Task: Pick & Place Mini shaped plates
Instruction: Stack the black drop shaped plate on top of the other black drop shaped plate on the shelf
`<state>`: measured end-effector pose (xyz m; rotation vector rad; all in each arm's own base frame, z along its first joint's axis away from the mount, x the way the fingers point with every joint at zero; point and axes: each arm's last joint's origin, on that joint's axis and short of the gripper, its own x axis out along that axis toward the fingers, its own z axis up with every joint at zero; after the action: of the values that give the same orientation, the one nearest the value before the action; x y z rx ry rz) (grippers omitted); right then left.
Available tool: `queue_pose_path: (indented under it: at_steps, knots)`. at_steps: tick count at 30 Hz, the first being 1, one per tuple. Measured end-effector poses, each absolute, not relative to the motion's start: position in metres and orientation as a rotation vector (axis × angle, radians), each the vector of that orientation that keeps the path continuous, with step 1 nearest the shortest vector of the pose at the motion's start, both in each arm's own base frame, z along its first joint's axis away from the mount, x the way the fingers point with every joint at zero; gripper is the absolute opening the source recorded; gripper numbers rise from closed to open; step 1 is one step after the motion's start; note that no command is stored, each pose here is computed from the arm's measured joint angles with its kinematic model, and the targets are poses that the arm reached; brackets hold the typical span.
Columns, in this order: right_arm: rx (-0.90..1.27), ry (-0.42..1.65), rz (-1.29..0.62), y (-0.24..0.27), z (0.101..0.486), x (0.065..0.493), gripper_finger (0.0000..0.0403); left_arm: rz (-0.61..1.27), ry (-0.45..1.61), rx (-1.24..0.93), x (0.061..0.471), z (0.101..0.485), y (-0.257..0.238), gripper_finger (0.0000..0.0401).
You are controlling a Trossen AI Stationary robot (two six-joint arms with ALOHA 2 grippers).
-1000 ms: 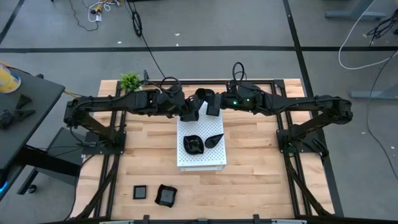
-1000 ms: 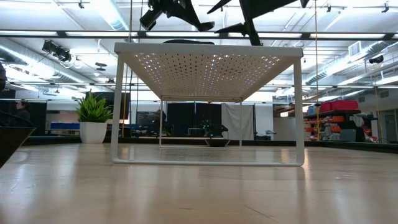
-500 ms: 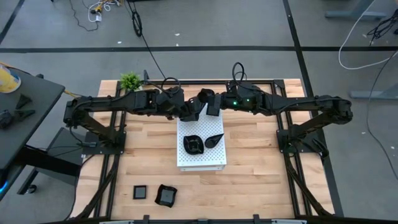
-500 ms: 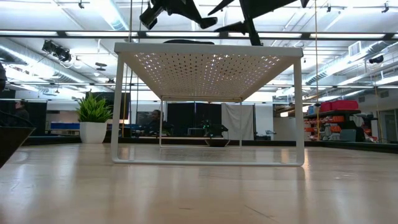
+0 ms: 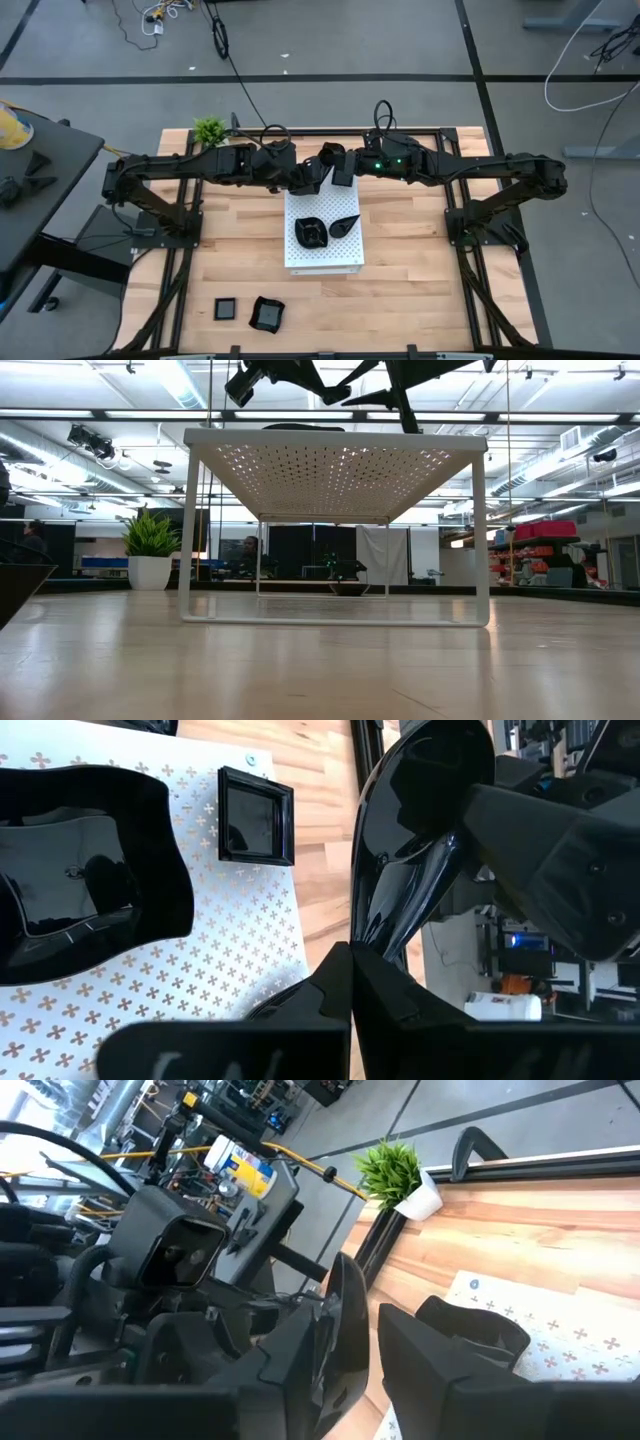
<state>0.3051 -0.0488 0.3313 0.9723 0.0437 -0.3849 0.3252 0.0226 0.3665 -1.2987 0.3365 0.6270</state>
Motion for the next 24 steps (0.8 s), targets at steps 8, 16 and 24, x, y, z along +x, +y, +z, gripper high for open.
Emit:
queue_pose_path:
  at_steps: [8, 16, 24]
  knots:
    - [0.972, 0.055, -0.365, -0.0482, 0.3311, 0.3053, 0.0105, 0.624, 0.331, -1.3, 0.3255, 0.3671, 0.0227, 0.0002]
    - [0.972, 0.055, -0.364, -0.0481, 0.3313, 0.3052, 0.01, 0.596, 0.304, -1.296, 0.3274, 0.3702, 0.0228, 0.0003]
    - [0.974, 0.056, -0.361, -0.048, 0.3313, 0.3053, 0.0099, 0.593, 0.304, -1.288, 0.3274, 0.3705, 0.0228, 0.0003]
